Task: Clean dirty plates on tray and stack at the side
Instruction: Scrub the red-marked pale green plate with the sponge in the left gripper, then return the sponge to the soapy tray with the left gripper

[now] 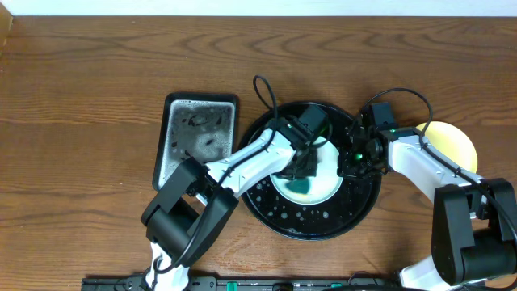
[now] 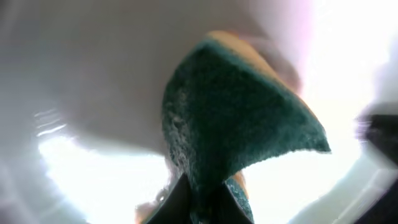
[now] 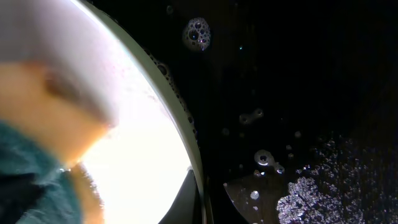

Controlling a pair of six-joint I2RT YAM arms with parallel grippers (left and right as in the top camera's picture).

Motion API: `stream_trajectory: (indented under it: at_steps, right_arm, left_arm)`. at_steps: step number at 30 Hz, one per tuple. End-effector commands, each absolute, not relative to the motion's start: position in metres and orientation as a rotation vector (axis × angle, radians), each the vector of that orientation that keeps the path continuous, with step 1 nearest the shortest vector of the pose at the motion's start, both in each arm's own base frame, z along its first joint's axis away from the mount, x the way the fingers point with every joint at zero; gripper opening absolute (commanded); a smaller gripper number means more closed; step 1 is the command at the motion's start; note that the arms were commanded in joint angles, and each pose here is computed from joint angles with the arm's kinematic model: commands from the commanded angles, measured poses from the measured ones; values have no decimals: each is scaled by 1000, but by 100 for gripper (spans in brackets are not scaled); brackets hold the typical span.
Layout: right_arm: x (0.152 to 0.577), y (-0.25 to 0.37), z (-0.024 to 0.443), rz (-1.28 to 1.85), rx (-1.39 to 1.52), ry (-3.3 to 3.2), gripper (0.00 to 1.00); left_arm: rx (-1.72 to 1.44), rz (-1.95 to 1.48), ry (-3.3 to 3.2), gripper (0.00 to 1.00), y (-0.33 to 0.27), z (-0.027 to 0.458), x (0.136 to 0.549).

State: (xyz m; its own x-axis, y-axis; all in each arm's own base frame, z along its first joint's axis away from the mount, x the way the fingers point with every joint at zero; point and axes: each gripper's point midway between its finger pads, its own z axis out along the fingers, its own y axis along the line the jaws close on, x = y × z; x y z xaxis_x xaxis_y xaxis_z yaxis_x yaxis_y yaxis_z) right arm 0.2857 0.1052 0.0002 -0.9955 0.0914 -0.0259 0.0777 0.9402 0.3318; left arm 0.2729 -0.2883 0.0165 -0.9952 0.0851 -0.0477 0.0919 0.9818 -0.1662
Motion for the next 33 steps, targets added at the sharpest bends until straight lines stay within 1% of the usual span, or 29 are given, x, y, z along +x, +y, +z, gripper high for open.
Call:
stream_trajectory:
  at_steps: [1, 3, 5, 12, 18, 21, 23, 26, 29, 32, 33]
  right_arm:
    - [275, 85, -17, 348, 164, 3110, 1]
    - [275, 85, -17, 348, 163, 3109, 1]
    - [275, 85, -15, 348, 162, 3106, 1]
    - [284, 83, 9, 336, 131, 3025, 1]
    - [290, 62, 38, 164, 139, 2927, 1]
    - [289, 59, 54, 131, 135, 2884, 1]
    - [288, 58, 67, 91, 133, 2843, 1]
    - [290, 57, 88, 20, 87, 2759, 1]
    - [289, 69, 99, 43, 7, 2717, 1]
    - [281, 86, 93, 169, -30, 2764, 1]
    - [279, 93, 85, 233, -31, 2802, 3]
  left_arm:
    - [144, 353, 2923, 7, -211, 5, 295]
    - [139, 411, 2860, 8, -205, 17, 306]
    - [130, 364, 2840, 8, -213, 30, 312]
    - [107, -60, 2828, 7, -259, 87, 311]
    - [72, -232, 2696, 8, -255, 158, 309]
    - [56, -239, 2655, 7, -235, 184, 308]
    - [-9, -172, 2638, 8, -207, 195, 310]
    - [-111, -7, 2634, 8, -156, 200, 316]
    - [-179, 92, 2675, 8, -114, 189, 322]
    - [-313, 159, 2713, 8, -74, 167, 324]
    - [-377, 161, 2747, 7, -56, 148, 324]
